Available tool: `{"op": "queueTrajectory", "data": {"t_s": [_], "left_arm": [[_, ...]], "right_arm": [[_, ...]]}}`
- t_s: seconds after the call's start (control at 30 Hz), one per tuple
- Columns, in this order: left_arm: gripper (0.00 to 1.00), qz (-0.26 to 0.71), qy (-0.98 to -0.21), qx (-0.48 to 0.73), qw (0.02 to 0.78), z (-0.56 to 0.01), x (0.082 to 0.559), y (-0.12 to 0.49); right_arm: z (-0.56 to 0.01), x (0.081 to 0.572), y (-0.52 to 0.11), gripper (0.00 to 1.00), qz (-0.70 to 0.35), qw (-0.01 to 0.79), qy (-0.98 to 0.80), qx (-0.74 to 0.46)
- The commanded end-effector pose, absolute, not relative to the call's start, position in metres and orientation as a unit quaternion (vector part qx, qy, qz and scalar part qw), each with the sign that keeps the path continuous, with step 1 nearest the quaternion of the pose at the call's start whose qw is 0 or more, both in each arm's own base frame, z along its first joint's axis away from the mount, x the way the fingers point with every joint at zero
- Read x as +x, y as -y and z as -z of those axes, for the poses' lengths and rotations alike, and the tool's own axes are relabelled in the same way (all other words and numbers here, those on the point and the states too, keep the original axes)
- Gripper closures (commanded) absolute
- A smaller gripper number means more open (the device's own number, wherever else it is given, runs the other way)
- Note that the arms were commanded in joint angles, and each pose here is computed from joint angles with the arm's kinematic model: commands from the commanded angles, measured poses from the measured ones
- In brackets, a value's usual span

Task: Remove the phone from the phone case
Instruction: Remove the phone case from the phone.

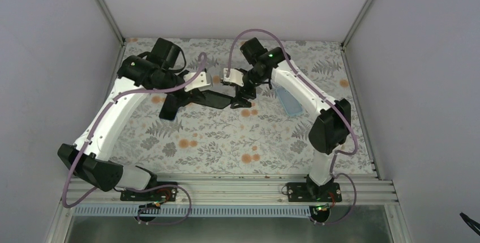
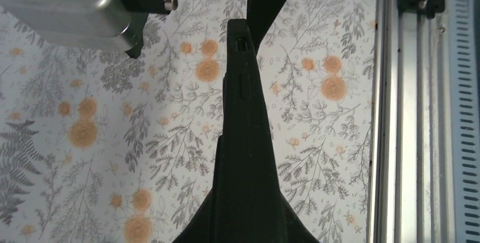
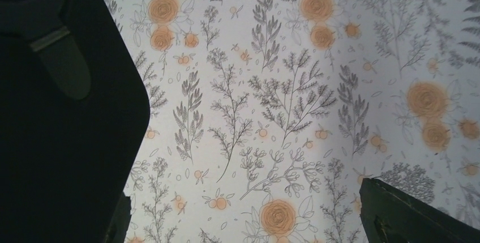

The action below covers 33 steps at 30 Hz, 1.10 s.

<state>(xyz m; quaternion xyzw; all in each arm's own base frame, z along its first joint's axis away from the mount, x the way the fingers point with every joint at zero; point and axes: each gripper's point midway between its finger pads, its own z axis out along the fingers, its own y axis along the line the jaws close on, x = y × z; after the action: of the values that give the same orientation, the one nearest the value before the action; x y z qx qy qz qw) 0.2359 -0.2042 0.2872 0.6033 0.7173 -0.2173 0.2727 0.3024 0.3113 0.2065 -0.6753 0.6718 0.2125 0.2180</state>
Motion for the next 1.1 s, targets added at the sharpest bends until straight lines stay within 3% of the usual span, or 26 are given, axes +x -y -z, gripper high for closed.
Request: {"op": "queueTrajectory", "data": {"t_s": [0.0, 0.17, 0.4, 0.67, 0.87, 1.07], "left_arm": [[0.98, 0.263, -0.681, 0.629, 0.266, -0.300, 0.190, 0.223], [0.98, 0.245, -0.685, 0.641, 0.247, -0.290, 0.173, 0.225], [0.98, 0.244, -0.677, 0.645, 0.259, -0.299, 0.158, 0.223], [0.98, 0.242, -0.670, 0.649, 0.268, -0.302, 0.154, 0.220], [0.98, 0.211, -0.674, 0.650, 0.280, -0.298, 0.168, 0.219], [0.98, 0.173, -0.671, 0.627, 0.355, -0.313, 0.199, 0.226]], "right_arm": [[-0.206, 0.332, -0.309, 0.00, -0.197, 0.227, -0.671, -0.677], [-0.207, 0.358, -0.303, 0.00, -0.201, 0.226, -0.679, -0.669], [-0.224, 0.410, -0.304, 0.00, -0.180, 0.285, -0.697, -0.633], [-0.215, 0.427, -0.297, 0.00, -0.177, 0.288, -0.711, -0.616], [-0.210, 0.402, -0.285, 0.00, -0.201, 0.271, -0.710, -0.618], [-0.229, 0.352, -0.270, 0.00, -0.216, 0.296, -0.694, -0.620]]}}
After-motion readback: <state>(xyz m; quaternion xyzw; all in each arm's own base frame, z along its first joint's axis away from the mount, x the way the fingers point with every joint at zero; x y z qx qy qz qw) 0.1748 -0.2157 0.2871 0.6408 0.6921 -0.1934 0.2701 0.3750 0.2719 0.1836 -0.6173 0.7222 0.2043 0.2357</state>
